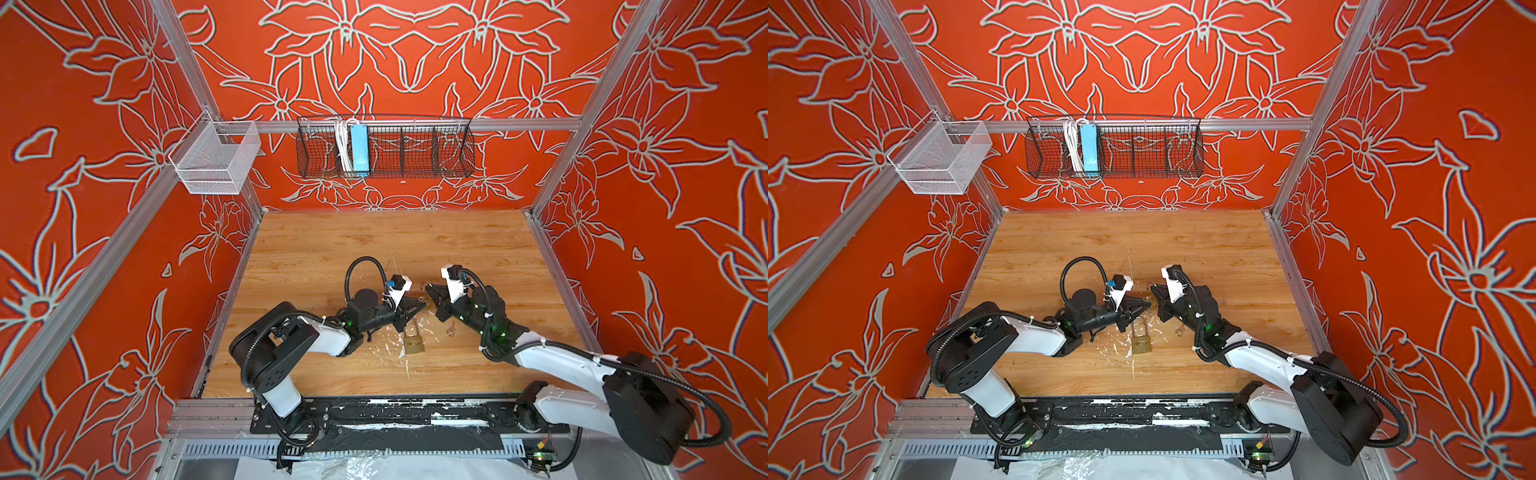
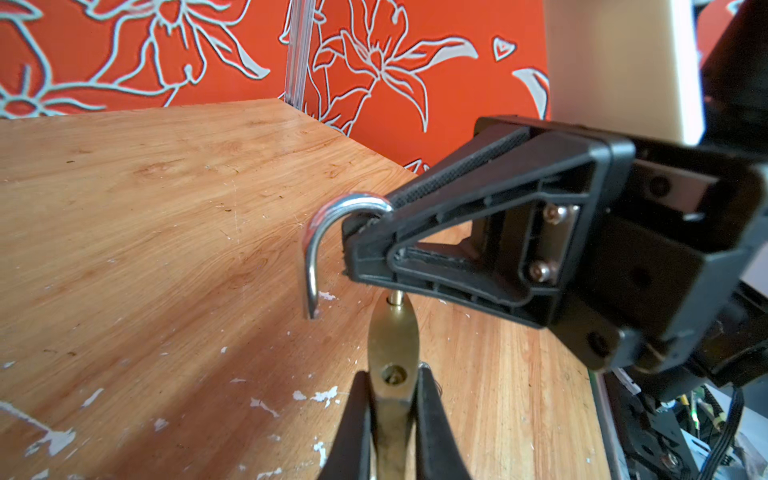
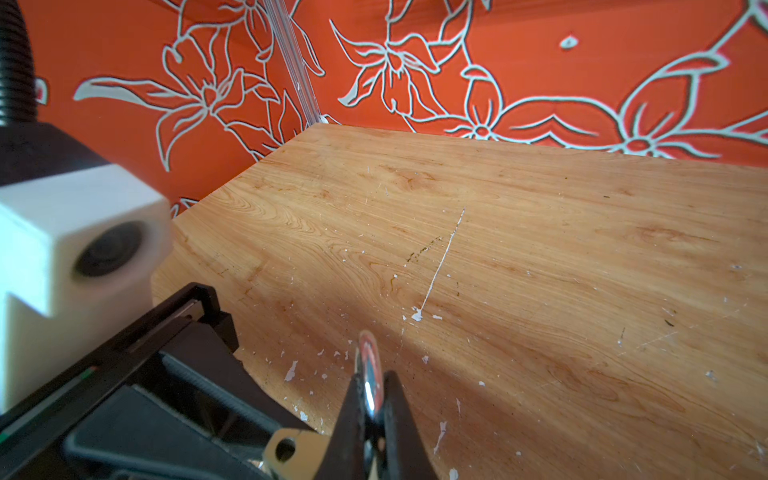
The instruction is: Unlock with the key
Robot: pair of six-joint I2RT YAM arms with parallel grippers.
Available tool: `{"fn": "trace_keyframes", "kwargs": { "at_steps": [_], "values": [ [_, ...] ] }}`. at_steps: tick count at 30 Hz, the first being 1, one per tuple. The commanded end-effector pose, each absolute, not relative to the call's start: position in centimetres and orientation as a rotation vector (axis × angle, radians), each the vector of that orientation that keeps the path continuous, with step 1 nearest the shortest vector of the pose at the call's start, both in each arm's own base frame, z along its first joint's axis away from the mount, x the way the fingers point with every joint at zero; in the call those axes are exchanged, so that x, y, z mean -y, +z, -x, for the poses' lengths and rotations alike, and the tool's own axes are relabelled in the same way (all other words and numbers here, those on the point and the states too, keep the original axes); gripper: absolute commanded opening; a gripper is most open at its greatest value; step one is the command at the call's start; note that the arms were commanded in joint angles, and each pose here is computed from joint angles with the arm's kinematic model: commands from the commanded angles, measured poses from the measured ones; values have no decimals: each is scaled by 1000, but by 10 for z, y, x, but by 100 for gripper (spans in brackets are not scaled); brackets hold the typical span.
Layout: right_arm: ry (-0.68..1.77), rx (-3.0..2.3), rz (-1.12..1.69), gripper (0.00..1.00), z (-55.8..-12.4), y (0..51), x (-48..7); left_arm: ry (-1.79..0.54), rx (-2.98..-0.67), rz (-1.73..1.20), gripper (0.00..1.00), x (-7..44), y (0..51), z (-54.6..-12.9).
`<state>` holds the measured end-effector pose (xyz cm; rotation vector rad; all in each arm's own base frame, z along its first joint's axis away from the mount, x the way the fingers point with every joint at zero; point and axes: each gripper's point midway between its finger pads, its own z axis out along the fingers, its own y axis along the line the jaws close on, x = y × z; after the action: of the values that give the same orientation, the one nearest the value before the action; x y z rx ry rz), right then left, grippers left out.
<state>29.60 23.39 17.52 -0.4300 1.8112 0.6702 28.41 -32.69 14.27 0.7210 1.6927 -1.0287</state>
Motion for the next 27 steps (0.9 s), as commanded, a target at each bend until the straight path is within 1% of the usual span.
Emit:
{"fn": "trace_keyframes", "kwargs": {
  "at_steps": [1,4,5,8,11,13,15,18,22,27],
  "values": [
    [641,-1729,340,30,-306,206,-224,-942,-1734,-684,0,320,148,-294],
    [616,-1730,319,53,-307,206,-219,-856,-1794,-653,0,312,147,-304],
    [600,-1733,305,56,-308,206,-216,-834,-1804,-641,0,310,148,-307],
    [521,-1727,218,64,-311,207,-196,-828,-1794,-646,0,303,153,-307],
    [484,-1718,112,69,-313,209,-172,-899,-1766,-672,0,296,168,-301],
    [538,-1716,88,74,-315,209,-167,-1013,-1724,-791,0,295,178,-284],
    [652,-1687,133,80,-314,213,-175,-1148,-1641,-935,0,296,189,-262],
    [839,-1618,276,81,-303,222,-201,-1249,-1547,-1062,0,298,199,-240],
    [935,-1589,359,80,-296,225,-217,-1282,-1506,-1094,0,299,201,-232],
    [1022,-1576,453,71,-289,225,-234,-1237,-1496,-1053,0,295,203,-236]
  ]
}}
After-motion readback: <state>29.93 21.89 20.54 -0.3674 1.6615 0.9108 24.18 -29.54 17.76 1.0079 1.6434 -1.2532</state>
